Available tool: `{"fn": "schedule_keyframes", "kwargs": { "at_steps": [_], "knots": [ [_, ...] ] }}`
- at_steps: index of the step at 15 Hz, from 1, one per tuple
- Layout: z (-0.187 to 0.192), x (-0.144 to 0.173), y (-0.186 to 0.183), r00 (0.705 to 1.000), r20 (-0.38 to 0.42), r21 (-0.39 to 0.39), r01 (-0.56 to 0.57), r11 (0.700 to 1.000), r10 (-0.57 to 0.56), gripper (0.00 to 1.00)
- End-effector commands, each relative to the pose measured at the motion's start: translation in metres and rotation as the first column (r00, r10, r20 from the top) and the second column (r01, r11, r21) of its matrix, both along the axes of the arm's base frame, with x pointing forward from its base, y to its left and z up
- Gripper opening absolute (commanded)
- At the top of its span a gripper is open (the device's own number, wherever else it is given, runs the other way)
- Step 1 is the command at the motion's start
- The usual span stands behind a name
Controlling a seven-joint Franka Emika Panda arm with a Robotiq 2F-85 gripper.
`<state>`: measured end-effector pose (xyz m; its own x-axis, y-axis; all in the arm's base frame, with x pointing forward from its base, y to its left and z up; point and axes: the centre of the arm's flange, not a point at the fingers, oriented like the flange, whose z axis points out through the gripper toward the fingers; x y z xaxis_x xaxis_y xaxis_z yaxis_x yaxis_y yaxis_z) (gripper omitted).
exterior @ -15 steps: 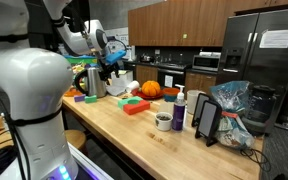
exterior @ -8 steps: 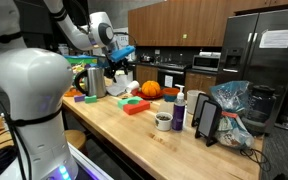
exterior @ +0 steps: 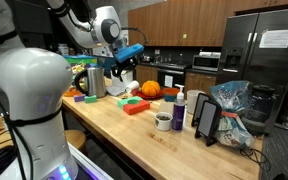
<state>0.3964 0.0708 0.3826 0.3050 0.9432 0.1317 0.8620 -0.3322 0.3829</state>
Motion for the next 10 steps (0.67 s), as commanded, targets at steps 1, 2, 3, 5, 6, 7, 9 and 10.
{"fn": "schedule_keyframes", "kwargs": {
  "at_steps": [1,2,3,5,6,7,9,10],
  "knots": [
    [-0.005,-0.008,-0.016,0.998,0.027,0.044,0.050,0.998,-0.052,1.00],
    [-0.009,-0.009,-0.016,0.999,0.018,0.049,0.038,0.998,-0.039,1.00],
    [-0.012,-0.008,-0.016,1.000,0.016,0.053,0.025,0.998,-0.026,1.00],
    [-0.018,-0.008,-0.014,1.000,0.012,0.063,-0.018,0.998,0.018,1.00],
    [-0.008,0.001,-0.010,1.000,0.010,0.036,0.019,0.999,-0.020,1.00],
    [-0.010,0.002,-0.008,1.000,0.008,0.043,0.008,0.999,-0.008,1.00],
    [-0.013,0.002,-0.005,1.000,0.004,0.048,0.000,0.999,0.000,1.00],
    [-0.014,0.002,-0.005,1.000,0.004,0.048,-0.001,0.999,0.001,1.00]
  ]
}}
